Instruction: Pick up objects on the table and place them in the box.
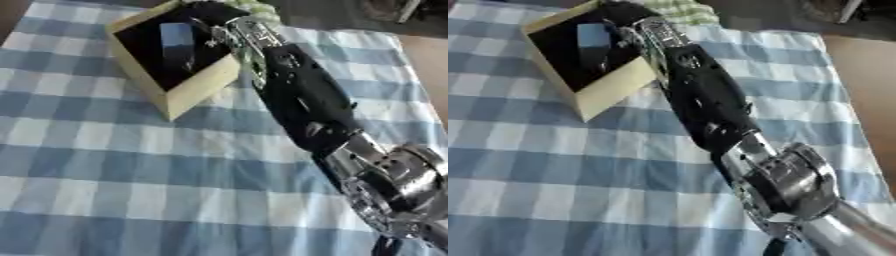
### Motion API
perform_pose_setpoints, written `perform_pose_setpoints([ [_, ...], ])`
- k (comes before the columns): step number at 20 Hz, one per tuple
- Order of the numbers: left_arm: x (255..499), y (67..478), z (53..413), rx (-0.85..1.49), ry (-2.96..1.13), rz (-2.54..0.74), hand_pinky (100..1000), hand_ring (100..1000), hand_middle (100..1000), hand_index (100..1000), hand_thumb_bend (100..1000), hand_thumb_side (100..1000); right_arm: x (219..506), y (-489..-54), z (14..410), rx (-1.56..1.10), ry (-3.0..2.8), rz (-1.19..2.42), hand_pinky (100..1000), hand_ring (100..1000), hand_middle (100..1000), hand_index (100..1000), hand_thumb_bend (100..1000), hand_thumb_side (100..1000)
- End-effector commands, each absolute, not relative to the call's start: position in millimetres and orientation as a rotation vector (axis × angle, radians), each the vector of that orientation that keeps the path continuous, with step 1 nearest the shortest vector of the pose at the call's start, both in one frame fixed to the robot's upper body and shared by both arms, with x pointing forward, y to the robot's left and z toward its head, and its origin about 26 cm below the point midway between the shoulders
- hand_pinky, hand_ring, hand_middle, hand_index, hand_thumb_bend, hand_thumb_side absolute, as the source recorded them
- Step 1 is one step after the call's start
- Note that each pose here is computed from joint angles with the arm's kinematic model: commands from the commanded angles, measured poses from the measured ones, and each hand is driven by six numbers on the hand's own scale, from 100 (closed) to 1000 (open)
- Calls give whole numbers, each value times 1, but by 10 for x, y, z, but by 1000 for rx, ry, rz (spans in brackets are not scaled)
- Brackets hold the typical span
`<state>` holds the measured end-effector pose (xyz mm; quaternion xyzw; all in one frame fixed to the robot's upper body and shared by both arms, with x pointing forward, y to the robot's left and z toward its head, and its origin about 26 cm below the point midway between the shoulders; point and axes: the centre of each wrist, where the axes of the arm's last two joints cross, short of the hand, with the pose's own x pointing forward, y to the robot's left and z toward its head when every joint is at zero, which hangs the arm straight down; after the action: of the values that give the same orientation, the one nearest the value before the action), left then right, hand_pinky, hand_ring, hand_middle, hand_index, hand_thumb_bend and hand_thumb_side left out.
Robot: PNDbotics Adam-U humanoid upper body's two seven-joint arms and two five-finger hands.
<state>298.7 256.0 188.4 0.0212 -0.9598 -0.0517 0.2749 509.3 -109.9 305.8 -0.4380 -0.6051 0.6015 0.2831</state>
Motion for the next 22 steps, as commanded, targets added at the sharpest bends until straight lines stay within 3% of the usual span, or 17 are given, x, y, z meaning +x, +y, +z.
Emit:
perform_pose_setpoints([
  [1, 2977, 2543, 1954, 38, -2601, -144, 583, 621, 730, 763, 269, 804, 5046, -1080, 3302, -1255, -1657, 1589, 896, 935, 876, 992, 479, 405],
  [7, 2976, 2551, 1952, 32, -2595, -136, 583, 620, 729, 760, 267, 803, 5025, -1067, 3369, -1278, -1662, 1602, 896, 924, 872, 998, 491, 431],
  [13, 2971, 2566, 1942, 40, -2585, -133, 583, 621, 730, 760, 267, 804, 4953, -1039, 3579, -1234, -1764, 1572, 879, 909, 859, 990, 393, 470],
  [17, 2968, 2584, 1936, 49, -2580, -132, 585, 622, 731, 760, 270, 799, 4870, -1077, 3798, -1229, -1832, 1580, 861, 888, 824, 968, 295, 525],
  [21, 2966, 2600, 1938, 59, -2581, -130, 585, 622, 731, 761, 273, 794, 4763, -1179, 3975, -1258, -1898, 1584, 836, 851, 765, 883, 100, 574],
  [22, 2966, 2604, 1939, 61, -2581, -128, 585, 622, 731, 760, 274, 793, 4731, -1206, 4005, -1269, -1916, 1580, 835, 845, 757, 871, 100, 587],
])
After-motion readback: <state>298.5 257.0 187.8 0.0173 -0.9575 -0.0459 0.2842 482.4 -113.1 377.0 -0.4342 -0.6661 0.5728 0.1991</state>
